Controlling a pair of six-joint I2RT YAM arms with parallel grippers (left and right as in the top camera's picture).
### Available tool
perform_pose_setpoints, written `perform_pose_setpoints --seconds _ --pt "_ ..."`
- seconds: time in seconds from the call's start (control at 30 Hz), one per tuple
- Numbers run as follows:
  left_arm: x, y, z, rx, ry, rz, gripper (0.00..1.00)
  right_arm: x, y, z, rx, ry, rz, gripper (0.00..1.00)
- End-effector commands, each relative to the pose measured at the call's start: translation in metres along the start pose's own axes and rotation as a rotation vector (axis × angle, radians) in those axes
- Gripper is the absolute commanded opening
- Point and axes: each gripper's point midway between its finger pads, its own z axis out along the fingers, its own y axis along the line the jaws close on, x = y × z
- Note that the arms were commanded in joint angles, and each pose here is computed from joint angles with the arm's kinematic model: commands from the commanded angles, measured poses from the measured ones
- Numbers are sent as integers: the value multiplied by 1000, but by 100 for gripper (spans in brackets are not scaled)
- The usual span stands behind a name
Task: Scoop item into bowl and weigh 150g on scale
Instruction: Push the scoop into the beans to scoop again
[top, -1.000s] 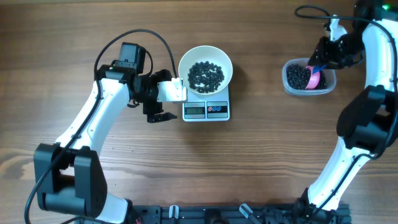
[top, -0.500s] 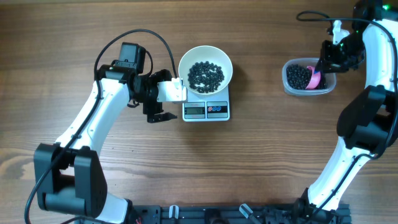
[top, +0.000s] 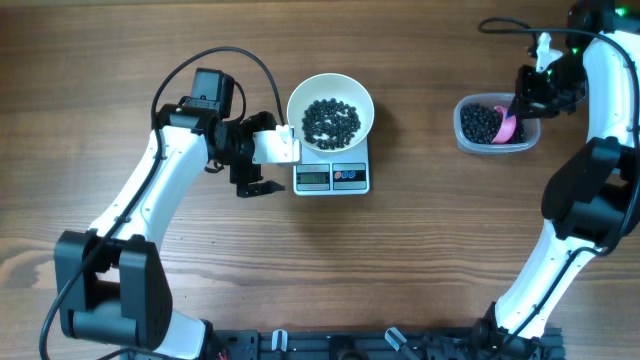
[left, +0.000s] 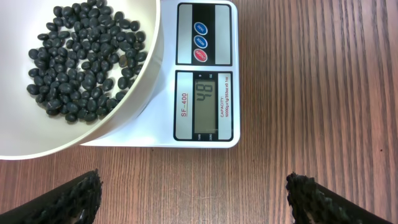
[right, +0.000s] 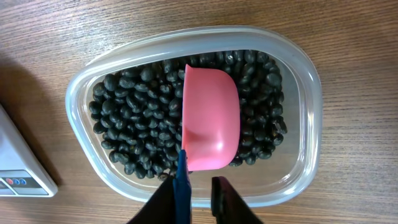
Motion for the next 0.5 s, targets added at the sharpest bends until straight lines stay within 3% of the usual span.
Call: perform_pose_setpoints --seconds 0.0,0.1,0.13,0.3,0.47 --pt "-1 -4 5 21 -19 -18 100 -4 -1 2 -2 0 51 11" --pt "-1 -4 5 21 -19 -18 100 -4 -2 2 3 -3 53 10" --pt "-1 -4 5 21 -19 -18 100 -5 -4 2 11 -4 53 4" --pt "-1 -4 5 21 -19 -18 100 -10 -16 1 65 -29 56 4" --pt "-1 -4 4 21 -19 -18 100 0 9 14 -90 19 68 4"
